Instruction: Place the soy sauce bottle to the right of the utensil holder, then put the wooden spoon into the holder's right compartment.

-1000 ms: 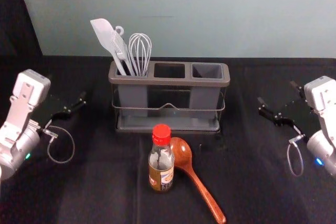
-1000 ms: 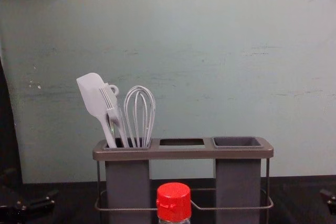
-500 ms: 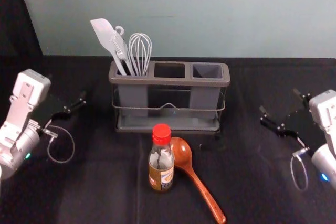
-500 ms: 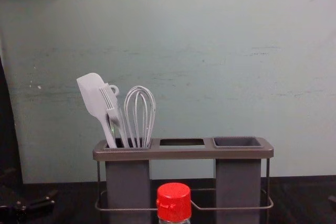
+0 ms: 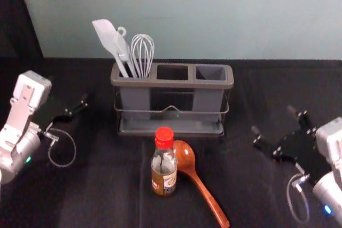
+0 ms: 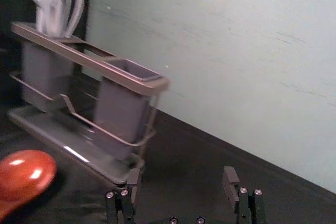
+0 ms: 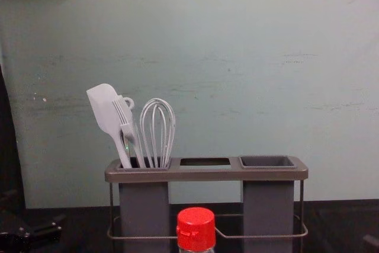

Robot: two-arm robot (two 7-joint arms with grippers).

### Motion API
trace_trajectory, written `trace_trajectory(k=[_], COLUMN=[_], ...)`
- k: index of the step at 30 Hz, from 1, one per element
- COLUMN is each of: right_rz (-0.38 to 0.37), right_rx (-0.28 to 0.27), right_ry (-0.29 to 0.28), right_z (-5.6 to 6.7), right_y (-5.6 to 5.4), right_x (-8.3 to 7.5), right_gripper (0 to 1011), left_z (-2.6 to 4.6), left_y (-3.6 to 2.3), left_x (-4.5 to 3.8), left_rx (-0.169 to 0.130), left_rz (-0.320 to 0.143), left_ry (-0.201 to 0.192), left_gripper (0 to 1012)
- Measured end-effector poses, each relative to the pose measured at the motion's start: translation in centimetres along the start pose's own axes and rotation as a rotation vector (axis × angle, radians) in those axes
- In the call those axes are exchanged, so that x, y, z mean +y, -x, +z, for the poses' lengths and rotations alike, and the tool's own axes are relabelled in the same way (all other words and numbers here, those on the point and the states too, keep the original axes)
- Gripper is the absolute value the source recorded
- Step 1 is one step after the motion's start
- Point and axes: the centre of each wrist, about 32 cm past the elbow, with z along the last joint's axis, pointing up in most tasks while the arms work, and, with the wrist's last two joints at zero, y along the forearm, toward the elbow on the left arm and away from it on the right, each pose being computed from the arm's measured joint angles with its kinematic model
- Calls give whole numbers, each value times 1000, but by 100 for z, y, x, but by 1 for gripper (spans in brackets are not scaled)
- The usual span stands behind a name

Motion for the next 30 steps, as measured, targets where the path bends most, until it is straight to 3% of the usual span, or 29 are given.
trace_trajectory(k=[6,8,10,23,30], right_rz=[44,49,76,210,294], right_rx=[30,32,44,122,218], right_ry=[-28,-31,-52,-119,-168], right_z=[66,74,120,238,318], right_y=[207,232,340,716,881], right_x=[-105,-116,-153,-174,-104], right_gripper=[1003,1002,1002,1002,1003], left_z=[0,0,0,0,0], left_y=[0,0,0,0,0], left_x=[0,0,0,0,0], left_rx=[0,0,0,0,0], left_rz=[0,0,0,0,0], left_ry=[0,0,0,0,0], left_gripper=[1000,1000,1000,1000,1000])
